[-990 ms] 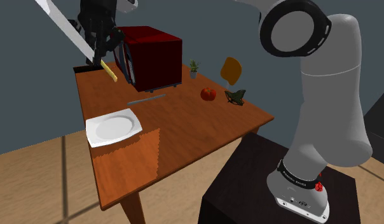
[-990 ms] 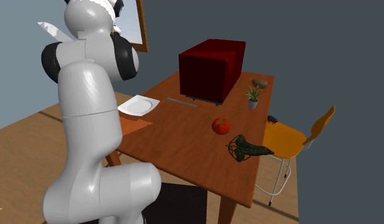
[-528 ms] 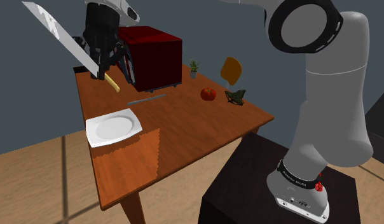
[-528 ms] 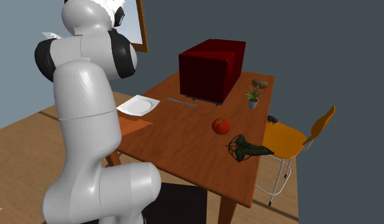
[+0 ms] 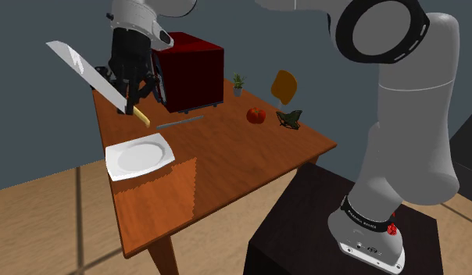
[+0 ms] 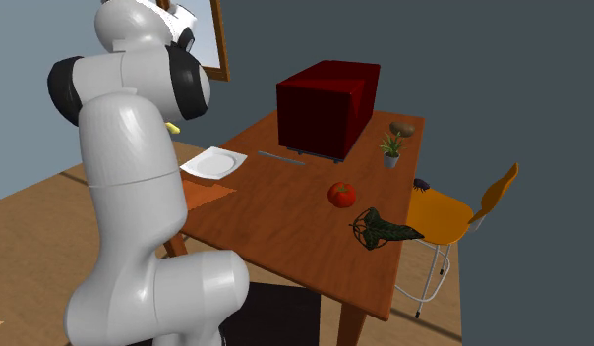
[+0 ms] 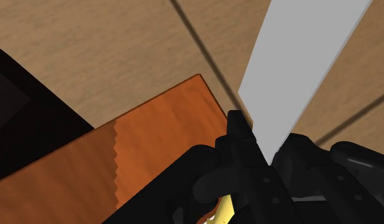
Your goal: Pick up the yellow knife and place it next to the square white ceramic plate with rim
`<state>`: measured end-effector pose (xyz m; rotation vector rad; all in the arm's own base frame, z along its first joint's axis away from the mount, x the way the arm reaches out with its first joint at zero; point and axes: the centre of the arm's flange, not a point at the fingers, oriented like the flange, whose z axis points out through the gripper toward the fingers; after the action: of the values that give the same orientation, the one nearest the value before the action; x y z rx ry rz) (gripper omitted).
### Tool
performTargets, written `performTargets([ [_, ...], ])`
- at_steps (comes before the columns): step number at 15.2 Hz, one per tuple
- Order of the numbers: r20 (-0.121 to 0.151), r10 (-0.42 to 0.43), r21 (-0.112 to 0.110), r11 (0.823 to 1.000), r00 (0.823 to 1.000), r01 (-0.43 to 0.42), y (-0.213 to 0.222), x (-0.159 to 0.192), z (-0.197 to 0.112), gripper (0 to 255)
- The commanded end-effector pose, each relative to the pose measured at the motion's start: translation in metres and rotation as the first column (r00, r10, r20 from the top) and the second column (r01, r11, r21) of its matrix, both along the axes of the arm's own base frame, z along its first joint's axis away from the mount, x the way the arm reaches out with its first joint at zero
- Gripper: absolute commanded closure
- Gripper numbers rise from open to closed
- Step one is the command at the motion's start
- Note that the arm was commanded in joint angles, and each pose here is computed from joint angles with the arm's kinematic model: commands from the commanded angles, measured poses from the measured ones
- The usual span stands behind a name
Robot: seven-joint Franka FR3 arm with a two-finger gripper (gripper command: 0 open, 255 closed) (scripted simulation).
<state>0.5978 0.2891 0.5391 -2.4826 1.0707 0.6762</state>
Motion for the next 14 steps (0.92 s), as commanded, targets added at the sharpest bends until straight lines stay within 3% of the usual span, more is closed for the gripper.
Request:
performTargets([
  [1, 0.001, 0.000, 0.000, 1.000, 1.000, 0.000, -0.001, -0.001, -0.011, 255],
  [14, 0.001, 0.000, 0.000, 1.000, 1.000, 0.000, -0.001, -0.001, -0.079, 255],
])
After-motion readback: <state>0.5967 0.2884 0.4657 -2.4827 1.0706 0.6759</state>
